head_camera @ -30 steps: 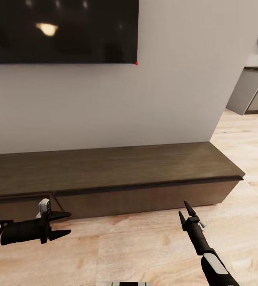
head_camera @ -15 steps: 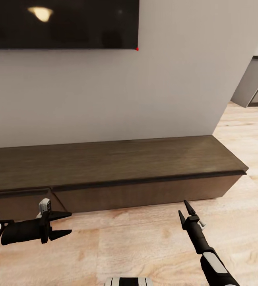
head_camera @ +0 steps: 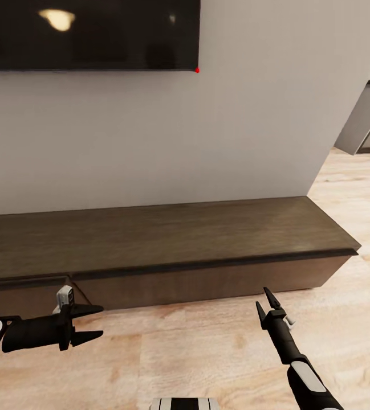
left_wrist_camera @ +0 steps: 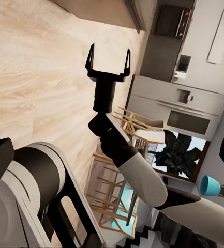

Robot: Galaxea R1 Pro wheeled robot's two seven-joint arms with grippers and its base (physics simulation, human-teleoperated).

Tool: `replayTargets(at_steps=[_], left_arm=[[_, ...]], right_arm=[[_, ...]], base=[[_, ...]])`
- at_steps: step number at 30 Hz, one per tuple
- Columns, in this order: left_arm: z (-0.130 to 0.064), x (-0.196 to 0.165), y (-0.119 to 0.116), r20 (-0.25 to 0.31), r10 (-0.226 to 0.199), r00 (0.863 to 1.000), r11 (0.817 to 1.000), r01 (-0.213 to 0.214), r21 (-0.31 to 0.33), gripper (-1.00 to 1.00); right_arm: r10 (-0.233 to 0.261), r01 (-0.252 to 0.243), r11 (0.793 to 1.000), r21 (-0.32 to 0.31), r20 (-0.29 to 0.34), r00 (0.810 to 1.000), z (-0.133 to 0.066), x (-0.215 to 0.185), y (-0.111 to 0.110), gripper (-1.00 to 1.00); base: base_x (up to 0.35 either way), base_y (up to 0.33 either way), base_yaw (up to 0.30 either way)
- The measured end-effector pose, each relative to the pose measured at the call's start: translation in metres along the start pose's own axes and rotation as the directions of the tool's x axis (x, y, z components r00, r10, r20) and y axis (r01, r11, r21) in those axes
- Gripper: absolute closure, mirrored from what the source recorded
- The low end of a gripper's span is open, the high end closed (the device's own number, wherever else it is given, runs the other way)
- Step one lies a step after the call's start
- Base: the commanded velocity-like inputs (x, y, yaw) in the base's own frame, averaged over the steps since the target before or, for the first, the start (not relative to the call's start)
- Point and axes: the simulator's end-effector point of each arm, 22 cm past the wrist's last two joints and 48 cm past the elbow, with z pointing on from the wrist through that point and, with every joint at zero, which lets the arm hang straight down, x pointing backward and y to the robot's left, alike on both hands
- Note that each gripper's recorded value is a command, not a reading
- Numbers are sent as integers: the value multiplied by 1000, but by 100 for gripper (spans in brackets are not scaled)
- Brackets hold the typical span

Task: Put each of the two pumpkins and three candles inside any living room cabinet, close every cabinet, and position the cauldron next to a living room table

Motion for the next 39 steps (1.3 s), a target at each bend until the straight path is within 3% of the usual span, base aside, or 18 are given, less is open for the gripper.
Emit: replayTargets(at_steps=[11, 39], left_arm=[[1, 2, 1, -4, -3, 1000, 1000, 3, -1, -100], [3, 4, 0, -7, 4, 1000, 1000, -4, -3, -100]], right_arm=[[-1, 1, 1000, -1, 2, 1000, 0, 1, 0, -100], [-21, 21, 1000, 3, 2, 1000, 2, -2, 3, -100]], base=[[32, 143, 0], [-2, 4, 1]])
